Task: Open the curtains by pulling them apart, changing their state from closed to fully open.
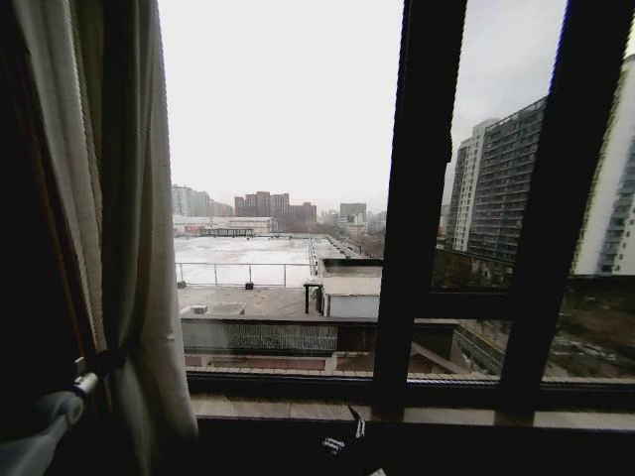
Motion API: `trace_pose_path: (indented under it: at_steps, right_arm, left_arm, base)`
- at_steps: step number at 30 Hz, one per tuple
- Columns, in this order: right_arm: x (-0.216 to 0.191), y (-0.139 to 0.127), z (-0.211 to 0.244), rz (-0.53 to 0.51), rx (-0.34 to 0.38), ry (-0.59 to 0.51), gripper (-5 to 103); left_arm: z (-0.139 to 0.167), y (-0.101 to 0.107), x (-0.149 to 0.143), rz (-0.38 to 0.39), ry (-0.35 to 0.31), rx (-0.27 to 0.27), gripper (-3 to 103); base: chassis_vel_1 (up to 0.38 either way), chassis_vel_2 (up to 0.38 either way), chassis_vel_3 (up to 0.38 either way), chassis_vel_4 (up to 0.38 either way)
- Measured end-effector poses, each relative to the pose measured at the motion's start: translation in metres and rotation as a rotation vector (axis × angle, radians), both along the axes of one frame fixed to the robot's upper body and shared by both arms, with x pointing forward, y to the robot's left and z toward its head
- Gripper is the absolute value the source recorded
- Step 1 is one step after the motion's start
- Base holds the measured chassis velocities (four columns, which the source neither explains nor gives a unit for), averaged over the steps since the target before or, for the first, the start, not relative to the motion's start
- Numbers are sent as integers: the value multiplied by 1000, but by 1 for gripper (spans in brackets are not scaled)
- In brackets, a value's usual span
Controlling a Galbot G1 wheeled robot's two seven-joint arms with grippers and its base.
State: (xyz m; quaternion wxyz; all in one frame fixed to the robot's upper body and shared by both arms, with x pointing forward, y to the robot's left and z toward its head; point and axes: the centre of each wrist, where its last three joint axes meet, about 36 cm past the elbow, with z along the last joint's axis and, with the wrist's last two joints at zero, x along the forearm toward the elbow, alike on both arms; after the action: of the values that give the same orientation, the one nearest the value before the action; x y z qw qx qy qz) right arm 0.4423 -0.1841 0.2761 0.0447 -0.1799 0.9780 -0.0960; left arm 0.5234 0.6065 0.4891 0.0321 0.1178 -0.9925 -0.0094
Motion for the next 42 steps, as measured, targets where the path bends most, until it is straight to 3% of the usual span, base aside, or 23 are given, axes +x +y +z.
trace_pose_path:
  at_steps: [8,22,26,30,32,34,35,37,42]
  right_arm:
    - [-2,2,0,8,3,-1,100]
    - [-2,3,-1,16,1,1,100]
    - [-1,4,-1,20,0,1,100]
    - [-2,4,-1,20,1,1,100]
    - [-3,3,-1,15,2,1,100]
    - [-3,3,-1,14,3,0,100]
    - [-3,2,-1,12,4,0,100]
    - [-3,1,-1,10,4,-1,100]
    - [-2,1,0,8,4,-2,100]
  left_arm:
    - [-27,34,-35,73,27,-28,2]
    - [-30,93,-71,250,56,-26,2]
    - [-26,90,-68,240,49,-18,2]
    - [-19,70,-52,165,36,-1,-1]
    - [-13,51,-37,64,36,19,14]
    - [-8,43,-32,31,26,27,14]
    - [-2,34,-26,0,12,35,24]
    - [0,30,-23,-17,6,39,24]
    - [18,7,-13,-120,-15,43,46]
  base:
    - [0,0,0,0]
    - [0,0,0,0]
    - [0,0,0,0]
    - [0,0,0,0]
    - [0,0,0,0]
    - [0,0,0,0]
    - [0,0,0,0]
    - [0,0,0,0]
    - [0,0,0,0]
